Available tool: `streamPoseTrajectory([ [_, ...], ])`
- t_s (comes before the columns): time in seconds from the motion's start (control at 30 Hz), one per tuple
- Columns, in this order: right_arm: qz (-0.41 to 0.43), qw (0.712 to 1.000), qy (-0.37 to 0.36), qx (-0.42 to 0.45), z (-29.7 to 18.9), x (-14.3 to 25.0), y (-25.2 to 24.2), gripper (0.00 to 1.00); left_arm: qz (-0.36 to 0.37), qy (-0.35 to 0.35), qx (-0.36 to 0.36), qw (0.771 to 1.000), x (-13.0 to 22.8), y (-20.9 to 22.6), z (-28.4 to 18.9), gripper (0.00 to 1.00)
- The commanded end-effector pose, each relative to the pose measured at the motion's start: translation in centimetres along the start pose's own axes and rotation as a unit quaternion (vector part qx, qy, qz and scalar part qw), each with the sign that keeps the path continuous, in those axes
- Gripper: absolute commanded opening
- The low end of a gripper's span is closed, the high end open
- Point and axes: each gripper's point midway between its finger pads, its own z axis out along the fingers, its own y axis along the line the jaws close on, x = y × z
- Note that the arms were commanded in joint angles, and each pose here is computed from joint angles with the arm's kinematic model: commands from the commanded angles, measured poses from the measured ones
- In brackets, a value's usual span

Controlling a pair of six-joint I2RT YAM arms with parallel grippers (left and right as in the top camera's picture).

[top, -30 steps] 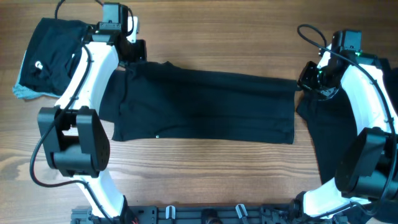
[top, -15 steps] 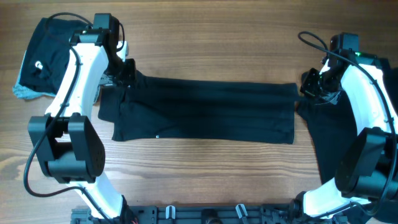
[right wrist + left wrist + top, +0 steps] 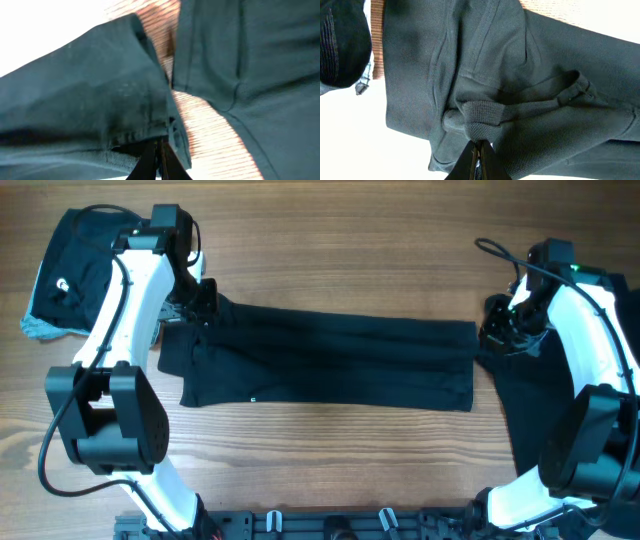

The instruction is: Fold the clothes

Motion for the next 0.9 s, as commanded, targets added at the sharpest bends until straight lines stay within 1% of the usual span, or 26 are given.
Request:
streamPoseTrajectory([
  [0.0, -0.016, 0.999, 0.022, -0.019, 1.3, 1.2, 0.4, 0.05, -0.014, -0.003, -0.007, 1.000, 0.5, 0.4, -0.4, 0.04],
  [0.07, -0.016, 0.999, 0.026, -0.018, 2.4, 1.6, 0.1, 0.06, -0.014, 0.005, -0.008, 1.000, 0.9, 0.5, 0.1, 0.04],
  [0.13, -0.014, 1.000, 0.013, -0.021, 2.8, 1.1, 0.2, 0.15, -0.014, 0.008, -0.008, 1.000, 1.1, 0.5, 0.4, 0.04],
  [0.17, -0.013, 1.000, 0.005, -0.023, 2.8, 0.7, 0.3, 0.18, -0.014, 0.008, -0.006, 1.000, 1.1, 0.4, 0.4, 0.07],
  [0.2, -0.007, 1.000, -0.002, -0.025, 2.6, 0.3, 0.4, 0.29, -0.014, 0.010, -0.002, 1.000, 1.2, 0.3, 0.4, 0.13],
  [0.23, -0.008, 1.000, -0.010, -0.027, 2.4, -0.1, 0.5, 0.31, -0.014, 0.014, 0.005, 1.000, 1.4, 0.1, 0.4, 0.19],
  [0.33, -0.009, 0.999, -0.028, -0.032, 1.9, -1.1, 0.8, 0.38, -0.014, 0.016, 0.004, 1.000, 1.6, 0.1, 0.1, 0.27],
  [0.37, -0.007, 0.999, -0.036, -0.034, 1.8, -1.6, 0.6, 0.47, -0.014, 0.013, 0.005, 1.000, 1.7, 0.1, -0.3, 0.31],
  [0.4, -0.005, 0.999, -0.038, -0.034, 1.8, -1.7, 0.4, 0.50, -0.014, 0.009, 0.005, 1.000, 1.7, 0.1, -0.6, 0.32],
  [0.5, 0.013, 0.998, -0.036, -0.039, 1.7, -1.9, -0.6, 0.57, -0.015, -0.004, 0.007, 1.000, 1.6, 0.1, -1.5, 0.34],
  [0.57, 0.017, 0.997, -0.018, -0.070, 1.7, -1.3, -1.0, 0.58, -0.037, -0.007, 0.012, 0.999, 1.6, 0.0, -1.7, 0.34],
  [0.63, 0.021, 0.995, 0.002, -0.098, 2.5, -0.2, -1.6, 0.59, -0.038, -0.007, 0.037, 0.999, 1.5, -1.0, -1.2, 0.33],
  [0.67, 0.027, 0.993, 0.014, -0.111, 3.3, 0.6, -1.5, 0.60, -0.037, -0.009, 0.051, 0.998, 1.4, -1.4, -0.7, 0.33],
  [0.77, 0.030, 0.989, 0.030, -0.140, 5.7, 2.5, -1.1, 0.67, -0.056, -0.006, 0.051, 0.997, 1.9, -1.4, 1.8, 0.33],
  [0.8, 0.030, 0.986, 0.034, -0.159, 6.3, 3.1, -0.6, 0.68, -0.066, -0.003, 0.046, 0.997, 2.4, -1.2, 2.9, 0.32],
  [0.87, 0.029, 0.981, 0.033, -0.189, 7.3, 3.8, 0.1, 0.69, -0.092, -0.004, 0.021, 0.995, 3.0, -0.3, 4.8, 0.28],
])
